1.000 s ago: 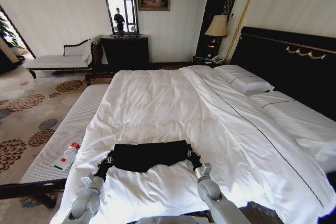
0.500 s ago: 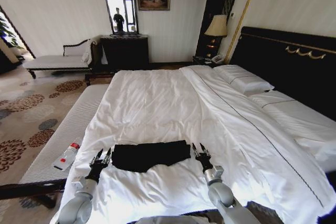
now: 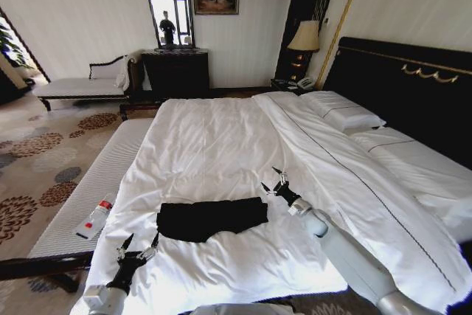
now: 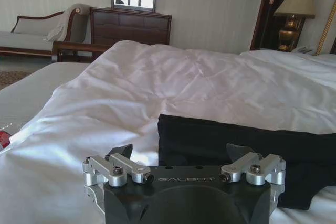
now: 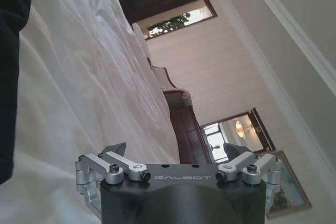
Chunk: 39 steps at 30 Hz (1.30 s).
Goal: Fold the clothes on the bed.
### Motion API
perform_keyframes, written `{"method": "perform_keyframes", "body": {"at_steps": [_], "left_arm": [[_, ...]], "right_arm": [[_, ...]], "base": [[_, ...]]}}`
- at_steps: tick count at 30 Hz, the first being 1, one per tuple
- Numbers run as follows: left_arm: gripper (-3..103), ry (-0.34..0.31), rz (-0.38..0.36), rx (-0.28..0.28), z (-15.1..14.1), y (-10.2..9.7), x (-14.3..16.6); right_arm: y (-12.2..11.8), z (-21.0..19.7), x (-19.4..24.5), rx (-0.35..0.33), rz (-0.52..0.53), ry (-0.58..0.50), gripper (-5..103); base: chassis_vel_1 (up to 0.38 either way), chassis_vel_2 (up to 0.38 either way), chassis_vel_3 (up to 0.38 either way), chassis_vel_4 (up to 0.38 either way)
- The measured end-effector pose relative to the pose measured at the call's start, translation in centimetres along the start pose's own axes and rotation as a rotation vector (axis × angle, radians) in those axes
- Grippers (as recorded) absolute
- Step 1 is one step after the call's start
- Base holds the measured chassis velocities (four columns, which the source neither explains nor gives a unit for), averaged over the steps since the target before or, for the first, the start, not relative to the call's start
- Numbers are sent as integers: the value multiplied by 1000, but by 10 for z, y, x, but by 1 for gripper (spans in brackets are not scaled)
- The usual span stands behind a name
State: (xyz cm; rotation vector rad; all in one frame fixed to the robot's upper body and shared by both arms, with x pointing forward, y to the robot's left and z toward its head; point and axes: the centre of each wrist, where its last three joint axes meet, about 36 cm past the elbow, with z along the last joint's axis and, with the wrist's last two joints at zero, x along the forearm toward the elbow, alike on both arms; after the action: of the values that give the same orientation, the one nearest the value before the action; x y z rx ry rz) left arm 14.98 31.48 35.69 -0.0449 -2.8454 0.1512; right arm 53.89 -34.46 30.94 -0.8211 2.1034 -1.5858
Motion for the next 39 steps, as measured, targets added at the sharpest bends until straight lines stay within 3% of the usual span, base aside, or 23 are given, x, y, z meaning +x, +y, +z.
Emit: {"method": "perform_keyframes", "body": {"at_steps": [2, 7, 11, 24, 39], "left_arm": [[100, -3, 4, 25, -5, -9, 7], [100, -24, -4, 56, -13, -18, 13], [100, -23, -19, 67, -13, -15, 13], [100, -55, -29, 108, -29, -15, 2], [100, -52, -42, 141, -31, -14, -1]], "right_arm": [[1, -1, -18, 40, -31, -39, 100], [14, -14, -38, 59, -71, -94, 100], [40, -28, -37, 13, -101, -126, 100], [85, -52, 10, -60, -143, -222, 100], [79, -106, 51, -21, -208, -435, 100]], "base": [[0, 0, 0, 0], [0, 0, 0, 0], [0, 0, 0, 0], [0, 0, 0, 0], [0, 0, 0, 0]]}}
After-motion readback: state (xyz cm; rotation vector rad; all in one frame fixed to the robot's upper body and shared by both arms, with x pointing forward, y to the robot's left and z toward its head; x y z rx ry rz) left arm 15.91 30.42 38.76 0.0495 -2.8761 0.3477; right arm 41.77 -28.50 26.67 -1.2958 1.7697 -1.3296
